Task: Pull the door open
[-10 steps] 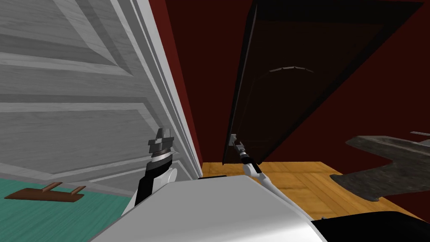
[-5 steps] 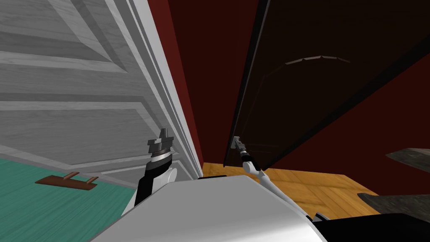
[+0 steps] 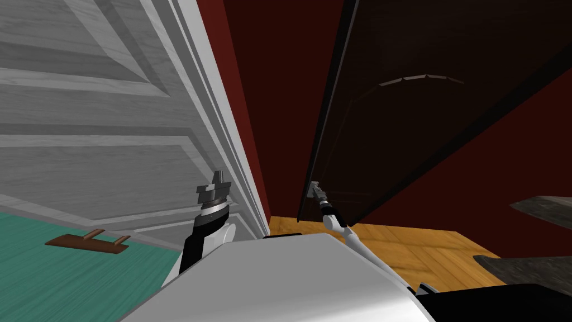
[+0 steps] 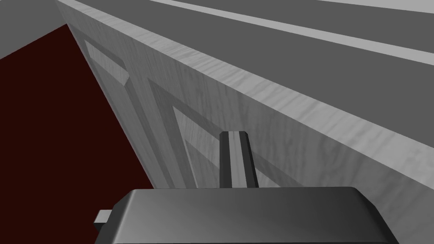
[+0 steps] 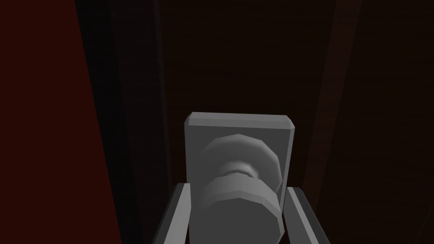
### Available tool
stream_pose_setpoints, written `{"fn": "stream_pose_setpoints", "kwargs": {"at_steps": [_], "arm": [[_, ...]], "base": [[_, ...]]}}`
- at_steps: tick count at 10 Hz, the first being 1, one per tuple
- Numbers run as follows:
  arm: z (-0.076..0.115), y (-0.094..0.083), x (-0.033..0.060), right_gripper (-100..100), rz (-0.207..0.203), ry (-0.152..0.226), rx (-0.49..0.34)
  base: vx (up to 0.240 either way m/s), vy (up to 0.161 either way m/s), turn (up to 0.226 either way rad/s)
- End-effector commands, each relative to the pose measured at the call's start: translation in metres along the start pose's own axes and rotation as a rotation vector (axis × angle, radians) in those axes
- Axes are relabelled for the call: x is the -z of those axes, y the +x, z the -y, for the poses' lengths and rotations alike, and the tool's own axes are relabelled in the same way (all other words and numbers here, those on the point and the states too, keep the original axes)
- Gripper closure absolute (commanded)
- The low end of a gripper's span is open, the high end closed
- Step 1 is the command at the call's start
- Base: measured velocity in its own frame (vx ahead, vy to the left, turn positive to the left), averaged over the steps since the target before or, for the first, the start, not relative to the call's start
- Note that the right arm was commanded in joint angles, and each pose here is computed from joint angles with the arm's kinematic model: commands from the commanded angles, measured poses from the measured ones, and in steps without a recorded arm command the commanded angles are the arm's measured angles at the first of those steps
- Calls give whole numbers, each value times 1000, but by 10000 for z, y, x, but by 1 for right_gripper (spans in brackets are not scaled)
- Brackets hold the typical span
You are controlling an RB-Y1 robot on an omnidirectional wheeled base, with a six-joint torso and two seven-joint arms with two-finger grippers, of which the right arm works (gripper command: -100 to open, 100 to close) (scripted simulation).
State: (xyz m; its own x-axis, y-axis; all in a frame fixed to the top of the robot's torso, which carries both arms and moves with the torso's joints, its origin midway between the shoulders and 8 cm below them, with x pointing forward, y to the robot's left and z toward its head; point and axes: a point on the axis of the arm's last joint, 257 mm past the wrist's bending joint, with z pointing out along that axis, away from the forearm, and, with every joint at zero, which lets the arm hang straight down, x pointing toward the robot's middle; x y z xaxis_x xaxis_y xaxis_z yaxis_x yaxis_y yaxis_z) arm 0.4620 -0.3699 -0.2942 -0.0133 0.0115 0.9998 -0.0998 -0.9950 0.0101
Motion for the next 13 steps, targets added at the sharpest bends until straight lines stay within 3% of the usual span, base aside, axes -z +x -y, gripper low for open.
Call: {"fn": "stream_pose_setpoints", "kwargs": {"at_steps": [1, 8, 10, 13], "arm": [[-32, -2, 33, 100, 1, 6, -1], [-202, -15, 223, 100, 11, 44, -8], [-228, 3, 215, 100, 8, 42, -5], [-220, -13, 286, 100, 12, 64, -7]], "base": [[-116, -40, 127], [-205, -51, 169], [-140, -59, 93], [-173, -67, 131]]}}
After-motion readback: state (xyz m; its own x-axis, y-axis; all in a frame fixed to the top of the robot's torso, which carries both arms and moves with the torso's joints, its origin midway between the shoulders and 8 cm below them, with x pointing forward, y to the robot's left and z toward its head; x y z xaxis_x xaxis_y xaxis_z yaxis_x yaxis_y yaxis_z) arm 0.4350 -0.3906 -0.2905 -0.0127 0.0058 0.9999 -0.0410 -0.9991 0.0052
